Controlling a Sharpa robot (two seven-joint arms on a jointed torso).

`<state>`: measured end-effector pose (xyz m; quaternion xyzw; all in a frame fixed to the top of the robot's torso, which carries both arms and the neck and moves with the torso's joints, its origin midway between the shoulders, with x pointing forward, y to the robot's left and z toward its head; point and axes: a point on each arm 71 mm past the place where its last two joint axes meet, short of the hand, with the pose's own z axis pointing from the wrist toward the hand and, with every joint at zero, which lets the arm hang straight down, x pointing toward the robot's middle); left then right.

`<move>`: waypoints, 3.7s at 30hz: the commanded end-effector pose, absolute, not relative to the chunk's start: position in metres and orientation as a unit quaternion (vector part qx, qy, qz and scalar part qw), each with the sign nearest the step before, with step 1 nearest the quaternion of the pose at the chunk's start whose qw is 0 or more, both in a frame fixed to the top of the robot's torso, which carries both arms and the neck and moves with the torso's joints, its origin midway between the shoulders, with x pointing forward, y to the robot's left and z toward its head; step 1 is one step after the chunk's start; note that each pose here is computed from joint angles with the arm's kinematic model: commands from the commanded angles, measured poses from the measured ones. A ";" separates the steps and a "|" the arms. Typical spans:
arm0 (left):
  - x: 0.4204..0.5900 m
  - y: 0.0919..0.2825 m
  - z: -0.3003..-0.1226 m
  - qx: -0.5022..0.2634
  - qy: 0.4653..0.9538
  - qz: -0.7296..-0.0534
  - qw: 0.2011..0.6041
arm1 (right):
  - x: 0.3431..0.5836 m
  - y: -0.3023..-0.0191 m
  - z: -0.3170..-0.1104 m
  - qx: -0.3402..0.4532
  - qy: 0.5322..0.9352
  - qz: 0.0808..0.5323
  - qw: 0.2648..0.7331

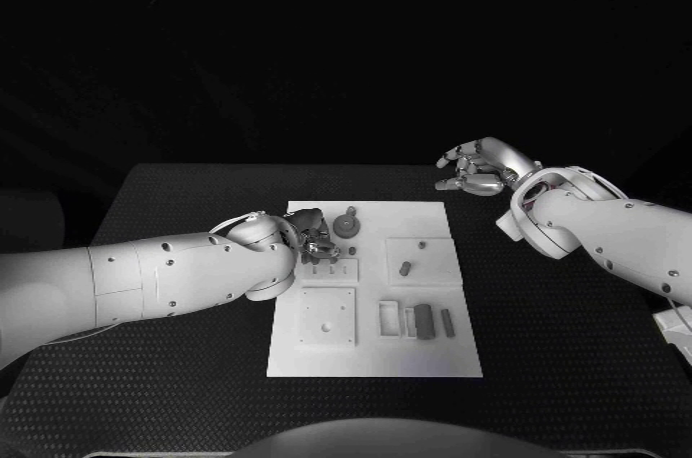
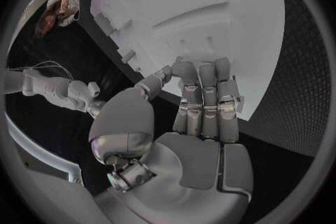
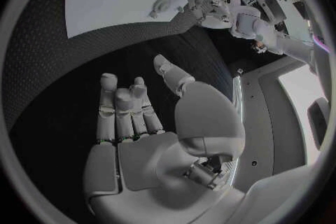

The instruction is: Assemble the parts on the task board

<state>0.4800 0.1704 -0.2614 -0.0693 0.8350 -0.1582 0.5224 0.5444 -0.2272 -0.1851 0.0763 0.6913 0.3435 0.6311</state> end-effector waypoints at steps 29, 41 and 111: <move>0.475 0.164 -0.261 0.004 0.826 -0.144 0.545 | 0.543 -0.227 -0.188 0.071 0.697 0.344 0.625; 0.475 0.164 -0.263 0.014 0.825 -0.142 0.547 | 0.543 -0.227 -0.189 0.071 0.697 0.343 0.625; 0.472 0.164 -0.269 0.032 0.831 -0.138 0.538 | 0.543 -0.227 -0.192 0.072 0.701 0.342 0.622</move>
